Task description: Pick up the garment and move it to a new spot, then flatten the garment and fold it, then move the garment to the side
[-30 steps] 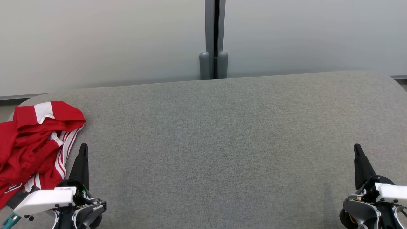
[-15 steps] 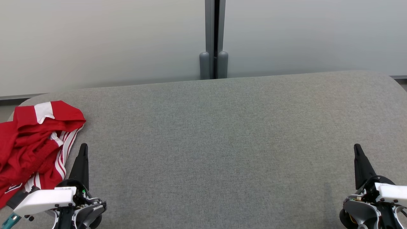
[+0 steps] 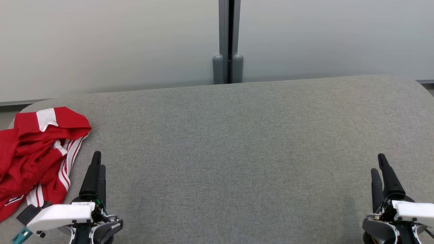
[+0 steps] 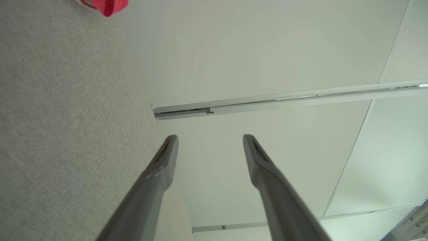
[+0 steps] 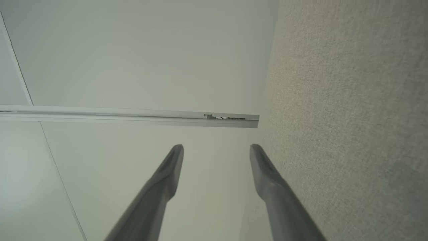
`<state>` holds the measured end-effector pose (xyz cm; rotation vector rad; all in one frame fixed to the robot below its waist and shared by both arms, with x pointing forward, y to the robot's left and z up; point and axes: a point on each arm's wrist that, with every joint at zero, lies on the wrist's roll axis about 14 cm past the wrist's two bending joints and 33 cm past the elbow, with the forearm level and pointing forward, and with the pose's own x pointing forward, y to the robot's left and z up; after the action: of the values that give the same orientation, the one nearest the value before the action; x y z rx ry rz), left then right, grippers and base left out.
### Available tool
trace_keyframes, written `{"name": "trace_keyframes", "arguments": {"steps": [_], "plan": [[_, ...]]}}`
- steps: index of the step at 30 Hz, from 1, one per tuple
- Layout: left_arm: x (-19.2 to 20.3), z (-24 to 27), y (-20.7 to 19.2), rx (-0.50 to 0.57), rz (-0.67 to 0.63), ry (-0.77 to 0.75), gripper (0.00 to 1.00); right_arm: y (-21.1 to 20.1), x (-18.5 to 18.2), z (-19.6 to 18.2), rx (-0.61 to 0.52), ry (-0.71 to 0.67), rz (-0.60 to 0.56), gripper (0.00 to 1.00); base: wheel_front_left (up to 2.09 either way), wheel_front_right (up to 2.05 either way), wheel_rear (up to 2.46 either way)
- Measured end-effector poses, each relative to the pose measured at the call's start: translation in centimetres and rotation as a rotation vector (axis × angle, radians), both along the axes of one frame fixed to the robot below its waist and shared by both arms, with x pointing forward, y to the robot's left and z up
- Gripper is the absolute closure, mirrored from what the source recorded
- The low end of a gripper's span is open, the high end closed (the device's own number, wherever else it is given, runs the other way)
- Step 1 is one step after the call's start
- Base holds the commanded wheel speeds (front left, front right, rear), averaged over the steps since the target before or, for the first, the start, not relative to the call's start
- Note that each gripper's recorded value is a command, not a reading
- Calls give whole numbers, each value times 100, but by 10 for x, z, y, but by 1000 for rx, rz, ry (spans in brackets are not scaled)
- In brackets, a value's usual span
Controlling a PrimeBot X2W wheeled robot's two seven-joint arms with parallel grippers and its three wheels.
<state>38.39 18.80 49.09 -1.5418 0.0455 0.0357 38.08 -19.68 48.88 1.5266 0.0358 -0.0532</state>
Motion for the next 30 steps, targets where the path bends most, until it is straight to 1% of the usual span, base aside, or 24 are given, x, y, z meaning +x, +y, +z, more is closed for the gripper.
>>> {"name": "trace_keyframes", "arguments": {"steps": [3, 7, 19, 20, 30], "plan": [[2, 3, -2, 45, -6, -7, 0, 0, 2, 3, -49, -8, 2, 0, 0, 0, 0], [6, 9, -1, 119, -3, -24, 0, -1, 4, 6, -143, -12, 12, 0, 0, 0, 0], [12, 29, -3, 381, 2, -87, 0, 2, 11, 23, -436, -64, 31, 0, 0, 0, 0], [12, 30, -4, 423, 1, -91, 0, 3, 11, 25, -481, -70, 36, 0, 0, 0, 0], [12, 34, -6, 621, -4, -111, 0, 12, 12, 32, -712, -102, 82, 0, 0, 0, 0]]}}
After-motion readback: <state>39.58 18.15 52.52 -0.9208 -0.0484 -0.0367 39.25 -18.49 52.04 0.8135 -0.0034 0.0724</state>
